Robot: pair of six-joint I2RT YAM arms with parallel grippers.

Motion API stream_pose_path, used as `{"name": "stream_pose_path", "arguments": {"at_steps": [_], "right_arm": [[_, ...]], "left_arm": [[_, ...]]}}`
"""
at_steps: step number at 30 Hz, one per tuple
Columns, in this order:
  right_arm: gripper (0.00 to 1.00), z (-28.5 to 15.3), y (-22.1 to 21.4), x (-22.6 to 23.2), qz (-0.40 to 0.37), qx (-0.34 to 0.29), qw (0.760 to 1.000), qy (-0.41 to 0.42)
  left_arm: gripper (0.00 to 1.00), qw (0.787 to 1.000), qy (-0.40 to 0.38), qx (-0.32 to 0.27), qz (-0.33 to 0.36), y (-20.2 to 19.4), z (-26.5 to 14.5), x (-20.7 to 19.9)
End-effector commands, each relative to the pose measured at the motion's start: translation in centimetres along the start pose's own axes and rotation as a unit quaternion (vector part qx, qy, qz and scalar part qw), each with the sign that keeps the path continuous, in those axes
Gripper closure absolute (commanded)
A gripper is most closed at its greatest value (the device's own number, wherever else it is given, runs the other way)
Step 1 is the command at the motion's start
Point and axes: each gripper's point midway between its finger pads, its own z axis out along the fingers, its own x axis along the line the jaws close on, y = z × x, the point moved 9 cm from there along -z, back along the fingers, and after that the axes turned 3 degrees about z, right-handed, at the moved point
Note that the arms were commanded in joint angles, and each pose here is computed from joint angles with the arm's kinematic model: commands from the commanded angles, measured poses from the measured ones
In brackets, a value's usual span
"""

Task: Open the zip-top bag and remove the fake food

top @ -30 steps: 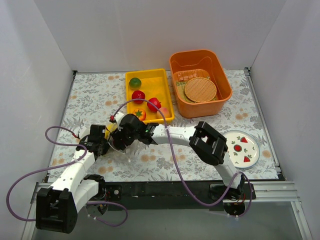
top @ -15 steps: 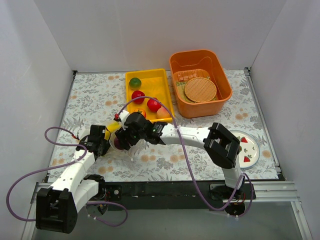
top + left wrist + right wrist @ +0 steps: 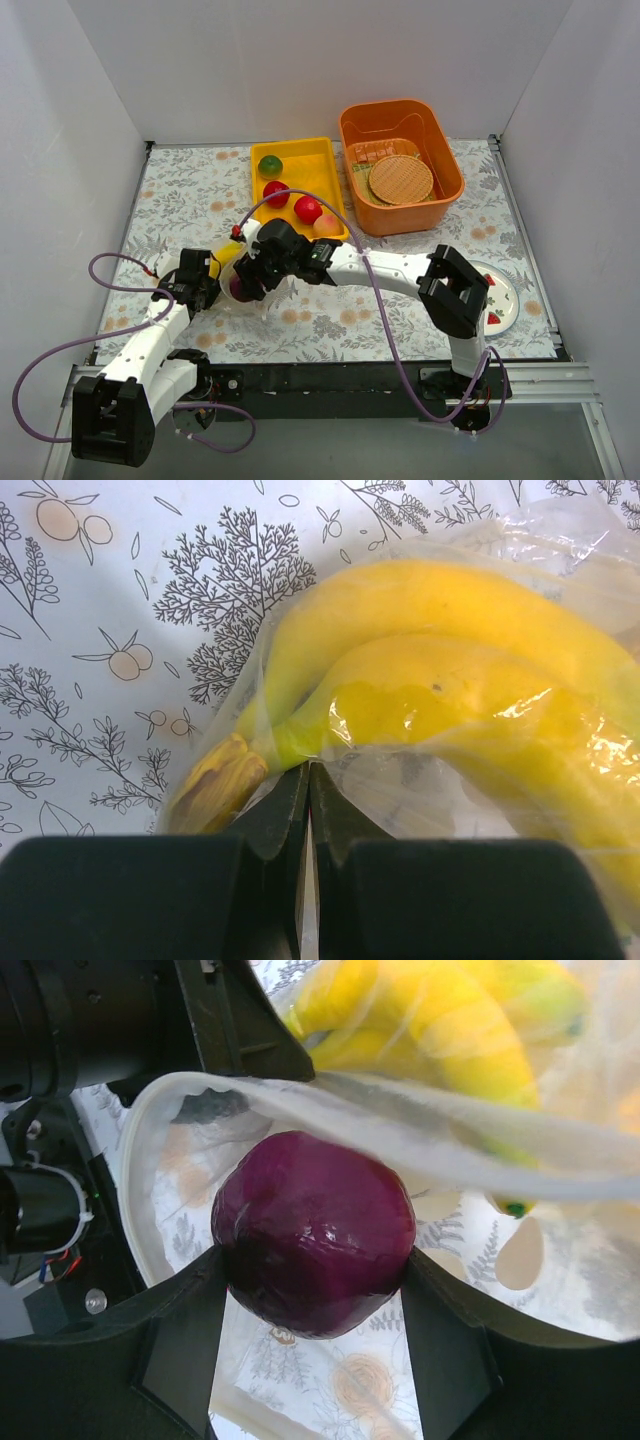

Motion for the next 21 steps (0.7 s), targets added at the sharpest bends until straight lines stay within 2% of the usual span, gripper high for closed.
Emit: {"name": "stream_pose_path", "arguments": {"at_steps": [1,6,13,21], "right_arm": [[0.42,0.6,0.5,0.4,-0.009,-0.001,0.998,0.065],[0.32,1.6,-0.8,0.4,-0.007,0.024,0.996,0.090],[0.18,2.3,-1.7,-0.5,0.009,0.047,0.998,0.048],[0.12,3.3,-2.1,-0.1,0.035,0.069,0.997,0.010]], "left_arm": [[1.00,1.000,0.017,-0.012,0.010,0.3,0.0,0.4],[1.00,1.000,0.013,0.000,0.011,-0.1,0.3,0.4],[1.00,1.000,0.012,0.002,0.008,-0.3,0.5,0.6],[1.00,1.000,0.009,0.009,0.009,-0.6,0.7,0.7]]}}
